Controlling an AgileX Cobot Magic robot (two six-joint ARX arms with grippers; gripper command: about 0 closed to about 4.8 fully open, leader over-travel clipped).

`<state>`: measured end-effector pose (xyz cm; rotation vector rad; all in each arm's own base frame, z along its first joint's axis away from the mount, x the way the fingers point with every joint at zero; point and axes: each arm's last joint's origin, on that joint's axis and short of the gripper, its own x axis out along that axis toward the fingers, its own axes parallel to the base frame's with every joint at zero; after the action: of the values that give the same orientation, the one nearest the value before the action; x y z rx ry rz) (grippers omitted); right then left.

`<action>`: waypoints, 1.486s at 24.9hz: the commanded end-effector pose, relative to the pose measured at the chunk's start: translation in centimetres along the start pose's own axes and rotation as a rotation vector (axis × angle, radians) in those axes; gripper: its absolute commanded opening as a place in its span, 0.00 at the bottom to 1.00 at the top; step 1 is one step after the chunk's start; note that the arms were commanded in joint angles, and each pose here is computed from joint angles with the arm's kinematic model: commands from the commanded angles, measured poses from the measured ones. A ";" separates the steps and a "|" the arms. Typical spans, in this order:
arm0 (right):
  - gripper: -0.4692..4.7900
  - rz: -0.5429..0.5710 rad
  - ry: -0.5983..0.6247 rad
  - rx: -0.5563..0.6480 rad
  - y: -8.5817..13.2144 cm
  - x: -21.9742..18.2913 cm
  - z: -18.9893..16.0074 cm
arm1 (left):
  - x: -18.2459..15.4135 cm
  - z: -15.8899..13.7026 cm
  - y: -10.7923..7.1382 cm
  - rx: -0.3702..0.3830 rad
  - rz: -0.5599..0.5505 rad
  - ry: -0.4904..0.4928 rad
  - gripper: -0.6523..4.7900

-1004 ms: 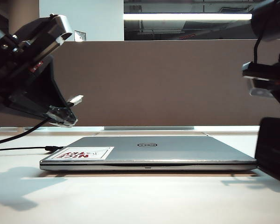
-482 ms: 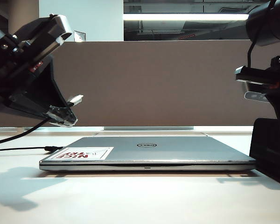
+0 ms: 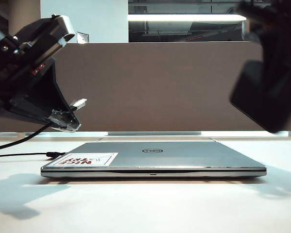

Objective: Pick up the charging cable and the phone, plug the charging cable into the charging port on the phone, and finally place them back on the table.

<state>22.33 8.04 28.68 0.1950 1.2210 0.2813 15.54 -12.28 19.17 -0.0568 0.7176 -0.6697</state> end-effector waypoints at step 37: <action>0.08 1.056 -0.389 0.020 1.5 10.2 0.9 | 3.1 -2.7 -4.9 -0.209 -0.237 0.030 0.11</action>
<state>25.99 12.46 19.30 0.8382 0.7078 1.0298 12.74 -17.29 16.43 -0.2780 0.8280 -0.8177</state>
